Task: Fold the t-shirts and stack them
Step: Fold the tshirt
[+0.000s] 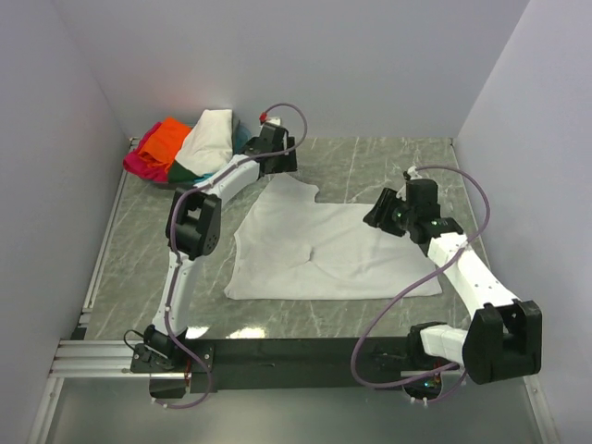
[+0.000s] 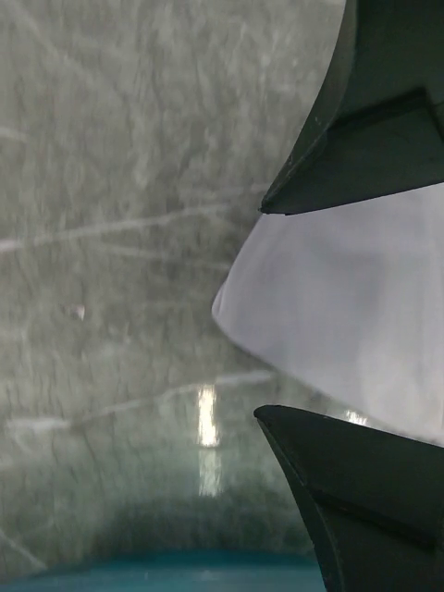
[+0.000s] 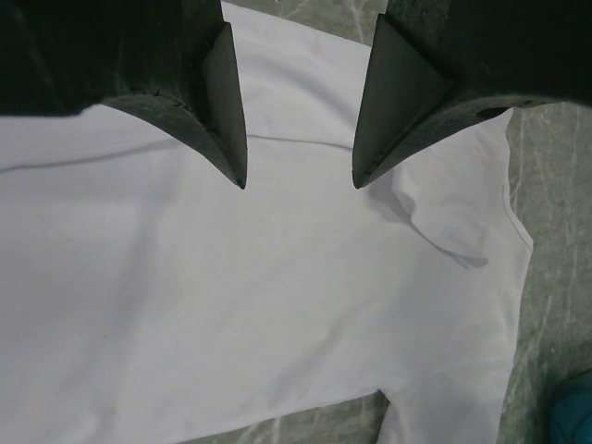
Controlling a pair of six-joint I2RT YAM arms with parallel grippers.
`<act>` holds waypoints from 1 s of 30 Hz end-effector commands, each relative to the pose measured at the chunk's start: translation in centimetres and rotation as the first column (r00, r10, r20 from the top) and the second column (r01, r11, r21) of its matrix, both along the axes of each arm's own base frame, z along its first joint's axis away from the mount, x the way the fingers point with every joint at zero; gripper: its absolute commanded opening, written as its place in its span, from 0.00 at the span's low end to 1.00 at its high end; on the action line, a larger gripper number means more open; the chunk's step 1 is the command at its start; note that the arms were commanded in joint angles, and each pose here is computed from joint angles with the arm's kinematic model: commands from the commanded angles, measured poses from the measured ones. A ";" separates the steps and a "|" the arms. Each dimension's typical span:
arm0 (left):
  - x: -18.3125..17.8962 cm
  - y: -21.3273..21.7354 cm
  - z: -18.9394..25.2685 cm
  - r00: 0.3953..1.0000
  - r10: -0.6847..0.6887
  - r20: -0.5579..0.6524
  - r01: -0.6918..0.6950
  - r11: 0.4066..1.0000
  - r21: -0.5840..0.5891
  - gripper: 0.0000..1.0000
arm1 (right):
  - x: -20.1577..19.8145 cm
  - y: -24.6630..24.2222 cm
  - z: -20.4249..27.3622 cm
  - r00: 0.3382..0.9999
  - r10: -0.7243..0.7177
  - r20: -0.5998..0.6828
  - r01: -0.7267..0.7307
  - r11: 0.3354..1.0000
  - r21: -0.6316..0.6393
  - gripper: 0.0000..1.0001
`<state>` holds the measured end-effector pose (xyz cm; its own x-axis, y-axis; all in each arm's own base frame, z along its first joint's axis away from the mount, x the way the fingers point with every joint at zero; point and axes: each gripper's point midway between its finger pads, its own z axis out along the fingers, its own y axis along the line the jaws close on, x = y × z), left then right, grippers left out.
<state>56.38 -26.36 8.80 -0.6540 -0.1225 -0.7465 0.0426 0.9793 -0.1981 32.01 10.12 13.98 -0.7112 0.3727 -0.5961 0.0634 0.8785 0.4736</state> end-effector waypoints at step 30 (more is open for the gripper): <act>3.0 0.3 -4.1 0.999 -0.043 -0.004 0.044 0.998 0.037 0.60 | -1.3 0.0 0.4 0.996 0.056 0.074 -0.061 0.996 0.065 0.56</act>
<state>58.35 -25.86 3.76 -0.6909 -0.0838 -0.7181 0.0625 0.9826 -0.1747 30.21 10.18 13.30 -0.7182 0.3775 -0.5846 0.0131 0.8473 0.5310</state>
